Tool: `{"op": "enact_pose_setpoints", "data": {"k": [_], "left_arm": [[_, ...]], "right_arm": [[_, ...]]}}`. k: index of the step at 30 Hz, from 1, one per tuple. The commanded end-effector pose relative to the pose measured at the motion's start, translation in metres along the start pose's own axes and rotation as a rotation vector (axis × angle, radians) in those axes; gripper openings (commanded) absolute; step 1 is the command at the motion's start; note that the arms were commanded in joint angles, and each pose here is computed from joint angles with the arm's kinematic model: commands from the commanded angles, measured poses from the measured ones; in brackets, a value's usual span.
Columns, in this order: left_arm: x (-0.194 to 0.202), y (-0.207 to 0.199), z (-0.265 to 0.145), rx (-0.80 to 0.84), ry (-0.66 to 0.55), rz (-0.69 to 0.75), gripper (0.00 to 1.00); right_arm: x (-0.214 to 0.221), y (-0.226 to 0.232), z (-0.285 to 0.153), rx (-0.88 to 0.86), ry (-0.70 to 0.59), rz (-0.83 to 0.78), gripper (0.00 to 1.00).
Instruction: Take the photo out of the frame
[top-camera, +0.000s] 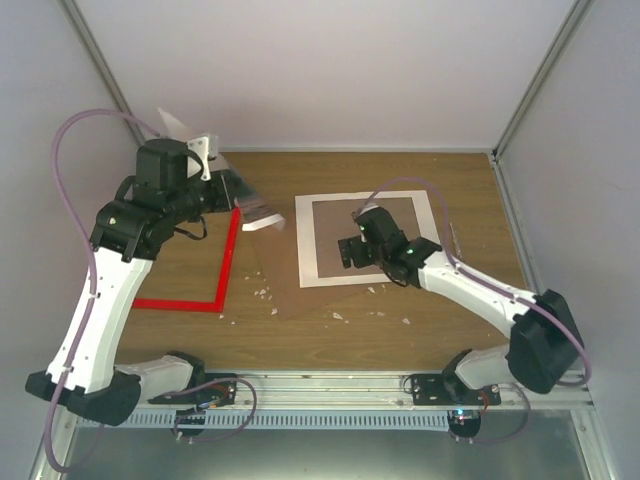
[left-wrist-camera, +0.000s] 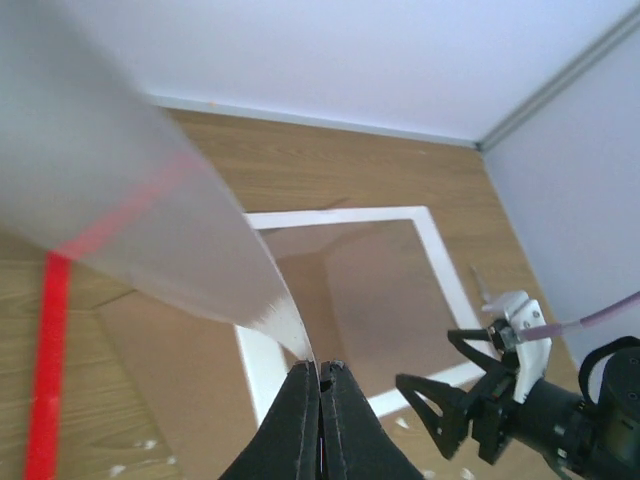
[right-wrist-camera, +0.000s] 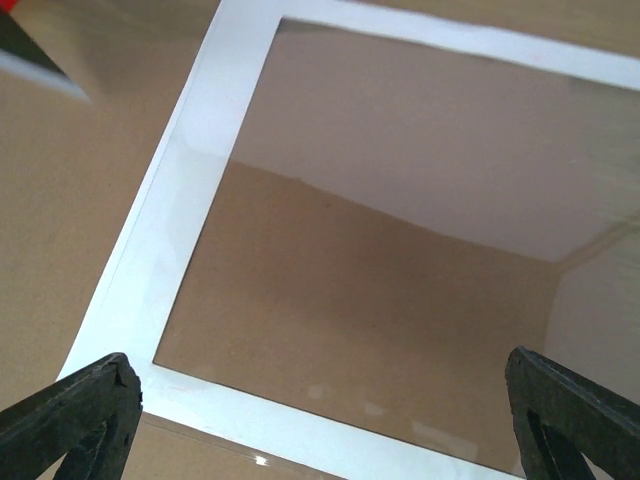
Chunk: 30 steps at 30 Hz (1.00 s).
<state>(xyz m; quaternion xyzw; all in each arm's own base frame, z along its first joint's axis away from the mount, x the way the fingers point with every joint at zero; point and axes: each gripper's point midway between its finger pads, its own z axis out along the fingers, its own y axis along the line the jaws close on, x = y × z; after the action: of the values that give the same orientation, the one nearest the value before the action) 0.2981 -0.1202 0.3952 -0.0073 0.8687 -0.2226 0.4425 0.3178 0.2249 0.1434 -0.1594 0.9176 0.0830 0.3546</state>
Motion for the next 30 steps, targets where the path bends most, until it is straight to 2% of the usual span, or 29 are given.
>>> {"op": "enact_pose_setpoints", "data": {"k": [1,11,16,21,25,30], "left_arm": [[-0.011,-0.048,0.007,0.248,0.007,-0.012,0.00],[-0.013,-0.131,0.016,0.594,0.050,-0.025,0.00],[0.000,-0.168,0.035,0.684,0.099,-0.009,0.00],[0.010,-0.198,0.047,0.748,0.118,0.009,0.00],[0.015,-0.213,0.051,0.786,0.121,0.036,0.00],[0.038,-0.200,0.065,0.751,0.152,0.039,0.00]], "right_arm": [[-0.014,-0.027,-0.026,0.095,-0.111,0.079,1.00],[-0.025,-0.073,-0.095,0.239,-0.322,0.215,1.00],[-0.027,-0.088,-0.125,0.266,-0.416,0.279,1.00],[-0.026,-0.093,-0.138,0.264,-0.451,0.292,1.00],[-0.028,-0.098,-0.150,0.277,-0.473,0.300,1.00],[-0.034,-0.099,-0.167,0.257,-0.524,0.296,1.00]]}}
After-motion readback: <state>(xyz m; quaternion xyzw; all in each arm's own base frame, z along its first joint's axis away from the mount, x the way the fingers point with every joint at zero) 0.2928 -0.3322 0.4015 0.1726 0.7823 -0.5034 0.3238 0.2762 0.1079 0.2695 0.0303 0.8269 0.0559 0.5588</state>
